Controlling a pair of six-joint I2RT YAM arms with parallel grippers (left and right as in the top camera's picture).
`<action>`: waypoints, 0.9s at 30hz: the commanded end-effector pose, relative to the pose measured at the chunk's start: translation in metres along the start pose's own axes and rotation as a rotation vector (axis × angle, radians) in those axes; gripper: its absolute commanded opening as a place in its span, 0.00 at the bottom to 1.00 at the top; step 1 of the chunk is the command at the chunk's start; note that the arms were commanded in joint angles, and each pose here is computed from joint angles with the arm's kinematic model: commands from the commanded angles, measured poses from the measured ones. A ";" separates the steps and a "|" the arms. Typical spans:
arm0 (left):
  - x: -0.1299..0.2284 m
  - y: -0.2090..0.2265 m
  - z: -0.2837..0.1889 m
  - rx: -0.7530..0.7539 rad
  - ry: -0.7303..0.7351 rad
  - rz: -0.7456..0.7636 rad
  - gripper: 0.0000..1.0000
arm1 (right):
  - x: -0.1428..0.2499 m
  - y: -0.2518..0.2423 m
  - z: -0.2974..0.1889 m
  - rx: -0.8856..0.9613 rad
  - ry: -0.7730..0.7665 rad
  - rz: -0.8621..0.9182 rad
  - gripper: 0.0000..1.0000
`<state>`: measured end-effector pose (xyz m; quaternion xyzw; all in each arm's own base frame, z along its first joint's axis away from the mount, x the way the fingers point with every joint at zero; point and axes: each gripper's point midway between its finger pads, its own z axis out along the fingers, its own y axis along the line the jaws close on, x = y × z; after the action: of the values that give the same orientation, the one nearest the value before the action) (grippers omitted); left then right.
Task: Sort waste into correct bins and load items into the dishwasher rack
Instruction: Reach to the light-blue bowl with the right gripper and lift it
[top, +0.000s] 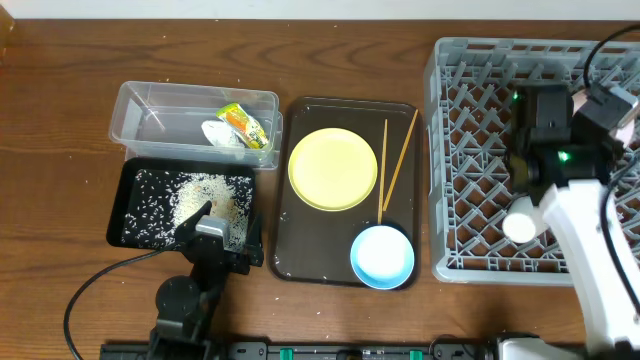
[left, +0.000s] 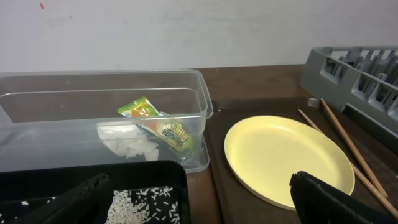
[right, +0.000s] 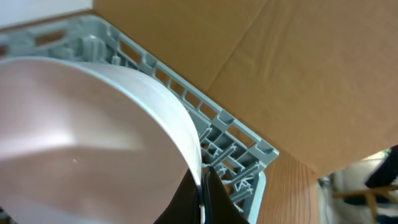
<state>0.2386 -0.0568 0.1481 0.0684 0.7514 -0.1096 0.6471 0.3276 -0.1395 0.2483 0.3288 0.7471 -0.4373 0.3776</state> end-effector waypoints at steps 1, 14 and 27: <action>0.017 0.001 0.002 0.003 0.043 0.009 0.94 | 0.006 0.010 0.015 0.061 0.002 -0.112 0.01; 0.017 0.001 0.002 0.003 0.043 0.009 0.94 | 0.050 0.079 0.008 0.005 0.011 -0.394 0.01; 0.017 0.001 0.002 0.003 0.043 0.009 0.94 | 0.089 0.123 -0.061 -0.319 0.073 -0.559 0.80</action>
<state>0.2386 -0.0569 0.1481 0.0686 0.7514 -0.1097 0.6471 0.3658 -0.0464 0.1516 0.0774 0.8468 -0.4570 0.2610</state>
